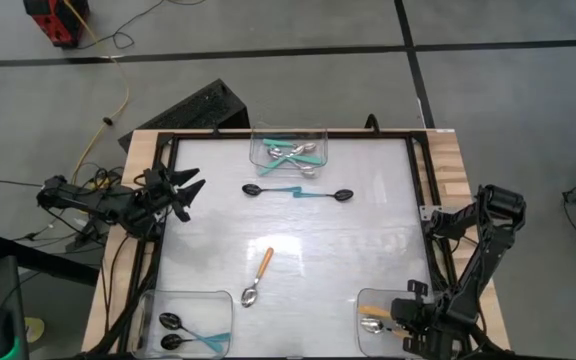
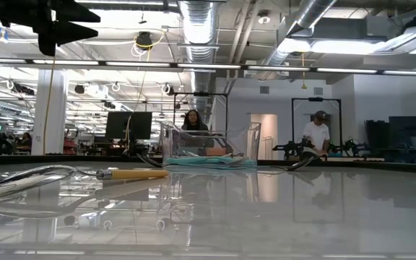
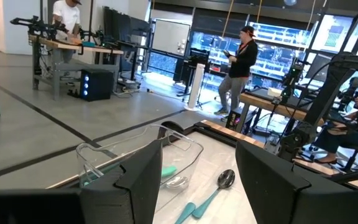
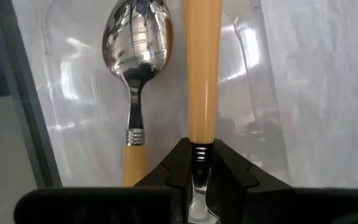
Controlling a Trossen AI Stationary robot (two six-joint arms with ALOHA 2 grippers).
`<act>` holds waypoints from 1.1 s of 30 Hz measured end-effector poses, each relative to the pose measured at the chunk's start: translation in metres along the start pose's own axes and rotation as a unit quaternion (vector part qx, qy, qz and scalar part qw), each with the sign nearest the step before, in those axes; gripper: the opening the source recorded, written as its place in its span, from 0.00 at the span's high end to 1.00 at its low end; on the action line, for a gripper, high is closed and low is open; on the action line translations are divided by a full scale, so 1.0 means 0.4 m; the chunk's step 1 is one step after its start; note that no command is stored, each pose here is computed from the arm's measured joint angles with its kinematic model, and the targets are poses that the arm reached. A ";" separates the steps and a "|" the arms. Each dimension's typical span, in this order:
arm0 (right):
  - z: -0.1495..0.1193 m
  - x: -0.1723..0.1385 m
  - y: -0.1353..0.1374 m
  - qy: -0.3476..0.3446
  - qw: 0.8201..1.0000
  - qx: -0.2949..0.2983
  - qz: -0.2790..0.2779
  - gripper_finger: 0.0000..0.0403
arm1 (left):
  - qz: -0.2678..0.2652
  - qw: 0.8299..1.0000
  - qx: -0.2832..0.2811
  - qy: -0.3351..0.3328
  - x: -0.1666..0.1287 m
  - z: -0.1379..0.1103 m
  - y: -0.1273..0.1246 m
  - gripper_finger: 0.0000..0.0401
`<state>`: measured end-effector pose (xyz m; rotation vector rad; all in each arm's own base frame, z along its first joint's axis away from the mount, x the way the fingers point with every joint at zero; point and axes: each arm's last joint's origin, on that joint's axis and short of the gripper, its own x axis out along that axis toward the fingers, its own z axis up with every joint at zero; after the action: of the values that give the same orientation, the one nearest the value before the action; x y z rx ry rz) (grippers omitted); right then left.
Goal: Sort silverware by color (type)
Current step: Put the right orange spoon into the bottom right transparent bin
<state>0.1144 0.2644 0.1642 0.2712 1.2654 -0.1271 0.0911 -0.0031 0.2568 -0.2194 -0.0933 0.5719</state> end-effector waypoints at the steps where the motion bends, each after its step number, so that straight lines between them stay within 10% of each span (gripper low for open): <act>1: 0.000 0.000 0.000 0.000 1.000 0.000 0.000 0.83 | 0.000 1.000 0.000 0.000 0.000 0.000 0.000 0.53; 33: 0.028 0.000 0.000 0.016 0.998 0.055 -0.005 0.50 | 0.000 1.000 0.000 0.000 0.000 0.000 0.000 0.53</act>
<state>0.1246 0.2614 0.1672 0.3634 1.2937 -0.2022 0.0912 -0.0031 0.2567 -0.2200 -0.0934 0.5721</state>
